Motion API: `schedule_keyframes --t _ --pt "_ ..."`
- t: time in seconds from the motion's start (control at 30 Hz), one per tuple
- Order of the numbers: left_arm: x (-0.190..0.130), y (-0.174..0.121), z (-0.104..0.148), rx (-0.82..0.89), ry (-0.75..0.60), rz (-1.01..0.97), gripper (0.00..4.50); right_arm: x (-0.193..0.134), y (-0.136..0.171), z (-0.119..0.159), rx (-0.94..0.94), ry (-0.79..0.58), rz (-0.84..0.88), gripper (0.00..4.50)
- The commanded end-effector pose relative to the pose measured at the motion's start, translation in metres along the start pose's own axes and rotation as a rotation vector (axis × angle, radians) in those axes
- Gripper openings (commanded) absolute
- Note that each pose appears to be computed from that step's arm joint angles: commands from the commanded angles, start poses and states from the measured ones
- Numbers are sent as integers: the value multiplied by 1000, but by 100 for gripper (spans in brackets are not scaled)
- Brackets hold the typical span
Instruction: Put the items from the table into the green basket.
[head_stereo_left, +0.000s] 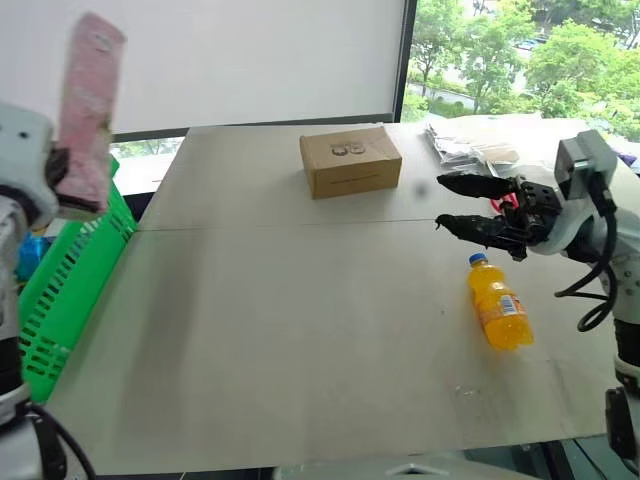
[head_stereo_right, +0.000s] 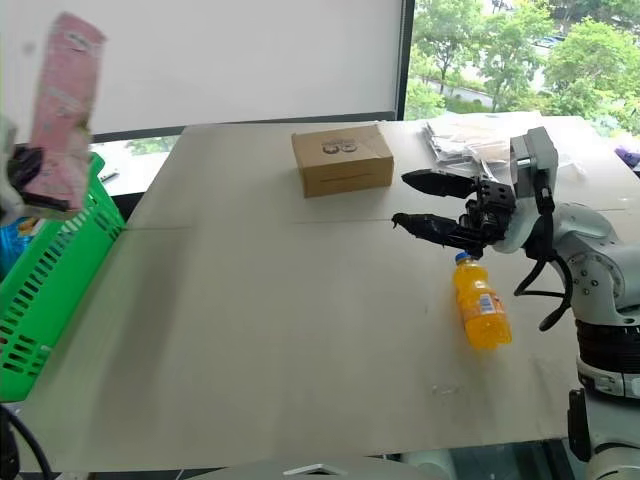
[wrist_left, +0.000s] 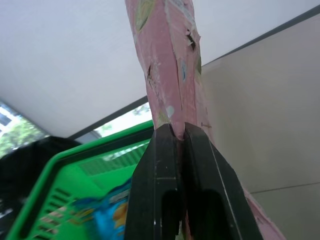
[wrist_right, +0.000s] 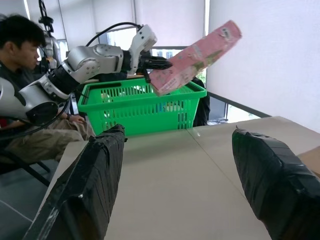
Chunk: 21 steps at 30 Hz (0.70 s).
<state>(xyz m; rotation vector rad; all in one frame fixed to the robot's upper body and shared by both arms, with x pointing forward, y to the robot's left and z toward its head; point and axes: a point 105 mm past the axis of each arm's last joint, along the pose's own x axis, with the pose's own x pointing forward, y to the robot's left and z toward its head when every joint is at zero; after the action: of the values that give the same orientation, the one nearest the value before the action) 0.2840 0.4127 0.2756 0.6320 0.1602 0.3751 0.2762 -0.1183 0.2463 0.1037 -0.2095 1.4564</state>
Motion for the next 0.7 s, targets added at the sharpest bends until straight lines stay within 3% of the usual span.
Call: schedule_keyframes --t 0.03,0.13,0.23,0.33,0.43,0.5,0.6,0.7 --pt "-15 46 2 57 -27 100 3 11 6 12 -15 -38 72 365" --pt "-14 52 -23 123 48 63 3 13 5 5 -1 -26 90 365" --pt "-11 57 -31 160 71 53 89 11 2 2 -3 -16 89 365" --pt "-8 60 -31 199 69 60 231 10 0 2 -4 -18 87 365" --pt "-3 54 -20 115 8 53 365 5 -2 -3 -13 4 62 365" --pt "-1 37 0 18 -113 -21 449 0 -6 -7 -19 27 19 365" --pt "-11 -3 42 -180 -350 -246 449 -17 -12 -17 -26 83 -52 365" --pt "-47 -77 57 -249 -423 -691 449 -46 -25 -49 -92 326 -181 365"
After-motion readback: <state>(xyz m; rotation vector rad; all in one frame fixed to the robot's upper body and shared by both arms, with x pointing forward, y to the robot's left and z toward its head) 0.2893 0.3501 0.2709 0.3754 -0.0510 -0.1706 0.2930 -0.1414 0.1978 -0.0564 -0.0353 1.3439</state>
